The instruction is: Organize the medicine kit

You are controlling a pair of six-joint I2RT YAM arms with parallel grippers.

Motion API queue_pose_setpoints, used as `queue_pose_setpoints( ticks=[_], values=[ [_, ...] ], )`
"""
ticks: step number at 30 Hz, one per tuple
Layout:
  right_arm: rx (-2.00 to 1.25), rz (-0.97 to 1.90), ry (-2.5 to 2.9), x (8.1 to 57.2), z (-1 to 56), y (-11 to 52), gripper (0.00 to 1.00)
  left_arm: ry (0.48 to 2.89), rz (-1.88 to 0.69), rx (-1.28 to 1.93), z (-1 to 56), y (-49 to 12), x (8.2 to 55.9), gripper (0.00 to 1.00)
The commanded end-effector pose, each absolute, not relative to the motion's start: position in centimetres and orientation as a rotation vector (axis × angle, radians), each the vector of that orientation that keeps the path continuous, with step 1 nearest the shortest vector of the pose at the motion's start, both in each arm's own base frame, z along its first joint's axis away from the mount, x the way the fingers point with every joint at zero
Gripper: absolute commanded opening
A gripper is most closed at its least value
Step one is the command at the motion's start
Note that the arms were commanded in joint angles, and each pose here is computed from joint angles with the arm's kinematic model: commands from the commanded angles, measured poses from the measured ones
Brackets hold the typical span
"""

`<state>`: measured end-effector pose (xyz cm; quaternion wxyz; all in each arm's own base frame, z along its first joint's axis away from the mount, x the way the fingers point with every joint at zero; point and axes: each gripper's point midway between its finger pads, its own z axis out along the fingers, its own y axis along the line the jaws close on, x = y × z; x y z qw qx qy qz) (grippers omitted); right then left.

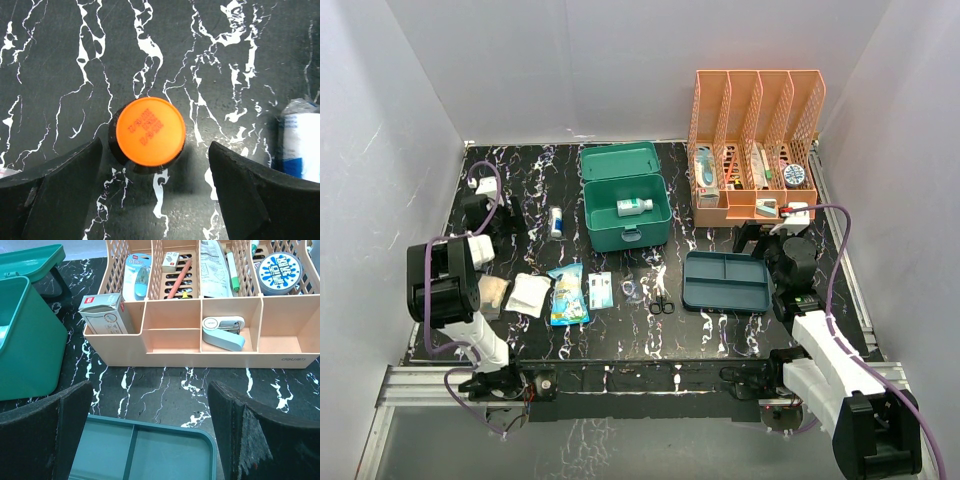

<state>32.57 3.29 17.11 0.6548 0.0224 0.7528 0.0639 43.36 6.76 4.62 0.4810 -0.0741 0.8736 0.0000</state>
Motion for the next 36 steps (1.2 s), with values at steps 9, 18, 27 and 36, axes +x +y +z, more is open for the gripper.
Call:
queue_pose_setpoints(
  ticks=[9,18,27,36],
  values=[
    [0.046,0.135,1.623,33.4,20.5,3.3,0.98,2.020,0.013,-0.212,4.8,8.0,46.4,0.46],
    [0.041,0.140,1.622,33.3,20.6,3.4,0.98,2.031,-0.001,-0.151,5.6,7.5,46.4,0.12],
    [0.045,0.158,1.618,33.3,21.0,3.6,0.98,2.185,-0.214,0.283,15.4,2.6,45.6,0.00],
    [0.081,0.191,1.609,33.1,21.5,3.8,0.98,2.274,-0.213,0.977,23.1,-9.8,43.6,0.00]
  ],
)
